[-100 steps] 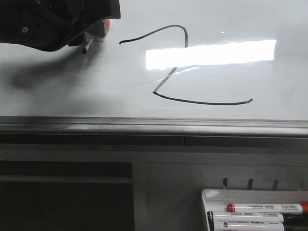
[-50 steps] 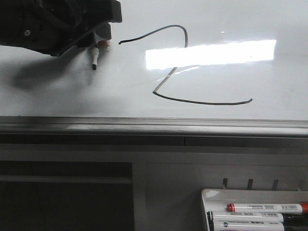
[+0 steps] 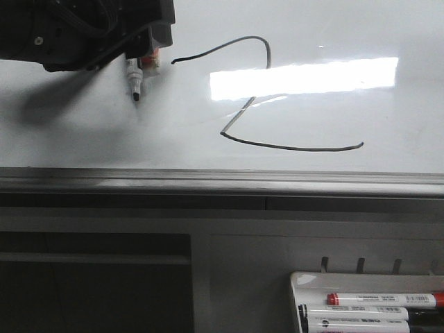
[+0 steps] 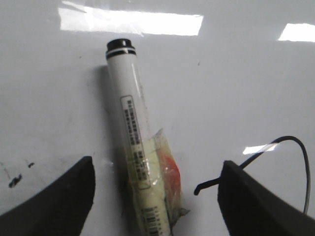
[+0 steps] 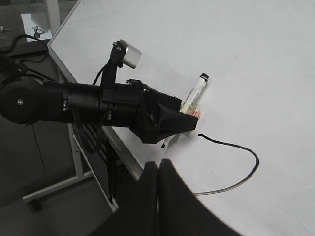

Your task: Write number 2 on whiteboard

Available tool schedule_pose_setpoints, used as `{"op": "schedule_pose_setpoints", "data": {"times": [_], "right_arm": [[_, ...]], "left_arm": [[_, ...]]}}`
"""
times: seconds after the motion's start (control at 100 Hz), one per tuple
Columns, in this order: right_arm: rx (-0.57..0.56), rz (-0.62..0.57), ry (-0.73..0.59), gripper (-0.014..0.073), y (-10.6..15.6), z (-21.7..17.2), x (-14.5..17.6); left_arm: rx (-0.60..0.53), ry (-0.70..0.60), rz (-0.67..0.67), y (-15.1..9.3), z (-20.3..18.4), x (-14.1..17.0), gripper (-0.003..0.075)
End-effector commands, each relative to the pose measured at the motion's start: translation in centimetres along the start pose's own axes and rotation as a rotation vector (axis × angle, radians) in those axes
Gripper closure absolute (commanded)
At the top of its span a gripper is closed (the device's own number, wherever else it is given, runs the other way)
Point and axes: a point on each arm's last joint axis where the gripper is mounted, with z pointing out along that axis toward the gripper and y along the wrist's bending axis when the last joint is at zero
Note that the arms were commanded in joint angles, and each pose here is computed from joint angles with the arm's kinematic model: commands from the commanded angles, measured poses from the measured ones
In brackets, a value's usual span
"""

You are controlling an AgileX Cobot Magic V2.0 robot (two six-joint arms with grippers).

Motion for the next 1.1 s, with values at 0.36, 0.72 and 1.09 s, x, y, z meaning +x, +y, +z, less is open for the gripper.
{"op": "schedule_pose_setpoints", "data": {"times": [0.36, 0.72, 1.09], "right_arm": [[0.137, -0.016, -0.136, 0.0666, -0.3, -1.9, -1.9], [0.29, -0.086, -0.17, 0.0666, 1.6, -5.1, 2.9], [0.542, 0.019, -0.352, 0.0666, 2.7, -8.0, 10.3]], "left_arm": [[0.064, -0.246, 0.033, -0.2, -6.2, -7.9, 0.0209], [0.305, -0.322, 0.264, 0.3, -18.9, -11.5, 0.0577], [0.354, -0.326, 0.357, 2.2, -23.0, -7.5, 0.0741]]}}
